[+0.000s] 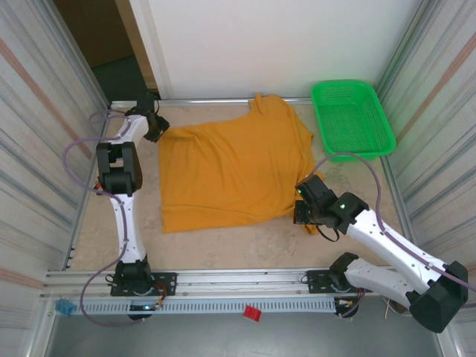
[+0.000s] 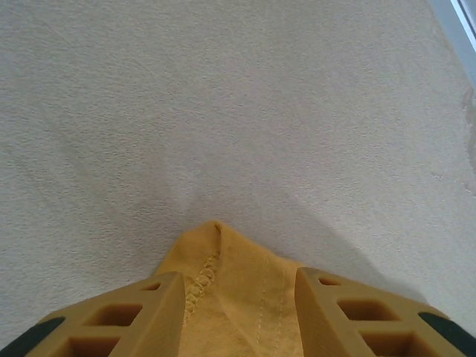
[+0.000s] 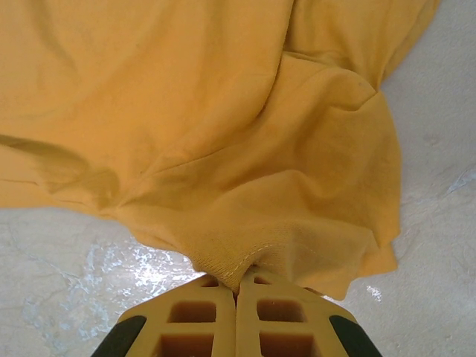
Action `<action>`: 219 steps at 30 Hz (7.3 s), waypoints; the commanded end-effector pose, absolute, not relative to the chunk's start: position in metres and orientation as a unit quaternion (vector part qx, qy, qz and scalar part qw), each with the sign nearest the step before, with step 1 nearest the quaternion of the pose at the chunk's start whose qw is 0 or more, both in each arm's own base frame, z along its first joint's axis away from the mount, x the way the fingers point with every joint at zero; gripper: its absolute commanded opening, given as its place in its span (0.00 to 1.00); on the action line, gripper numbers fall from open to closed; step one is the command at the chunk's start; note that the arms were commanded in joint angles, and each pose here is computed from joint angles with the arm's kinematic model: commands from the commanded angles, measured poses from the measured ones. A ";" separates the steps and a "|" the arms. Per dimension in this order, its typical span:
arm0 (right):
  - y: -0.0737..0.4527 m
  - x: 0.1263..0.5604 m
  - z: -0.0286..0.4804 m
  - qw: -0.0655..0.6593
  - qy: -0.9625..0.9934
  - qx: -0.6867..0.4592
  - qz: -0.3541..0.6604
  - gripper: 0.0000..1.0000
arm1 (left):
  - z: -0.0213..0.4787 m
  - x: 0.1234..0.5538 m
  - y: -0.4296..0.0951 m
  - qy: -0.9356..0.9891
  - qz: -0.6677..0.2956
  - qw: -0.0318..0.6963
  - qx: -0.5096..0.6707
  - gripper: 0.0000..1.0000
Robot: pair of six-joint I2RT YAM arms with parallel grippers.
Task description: Fold the inside-out t-shirt
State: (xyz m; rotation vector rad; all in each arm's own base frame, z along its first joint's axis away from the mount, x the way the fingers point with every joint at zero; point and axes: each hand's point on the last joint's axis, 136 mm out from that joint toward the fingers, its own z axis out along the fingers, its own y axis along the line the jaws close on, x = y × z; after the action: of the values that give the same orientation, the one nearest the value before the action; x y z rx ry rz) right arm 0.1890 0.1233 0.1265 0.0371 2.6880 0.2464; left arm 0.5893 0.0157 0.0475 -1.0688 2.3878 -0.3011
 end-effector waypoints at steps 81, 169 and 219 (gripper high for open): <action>0.096 0.186 0.121 0.216 0.973 0.058 0.059 0.00 | 0.118 0.669 0.014 0.847 -0.213 0.345 -0.344 0.21; 0.104 0.180 0.116 0.220 0.971 0.044 0.082 0.00 | 0.017 0.199 -0.075 0.927 -0.124 0.162 -0.314 0.34; 0.046 0.160 0.085 0.171 0.957 0.235 -0.001 0.59 | 0.140 0.164 -0.019 0.893 -0.109 0.297 -0.321 0.00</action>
State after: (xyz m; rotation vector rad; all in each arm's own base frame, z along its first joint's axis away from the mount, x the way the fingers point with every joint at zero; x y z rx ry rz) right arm 0.1624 0.0646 0.0920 0.5036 2.7433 0.0401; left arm 0.1664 -0.0258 0.1434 -0.8380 2.3683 -0.3409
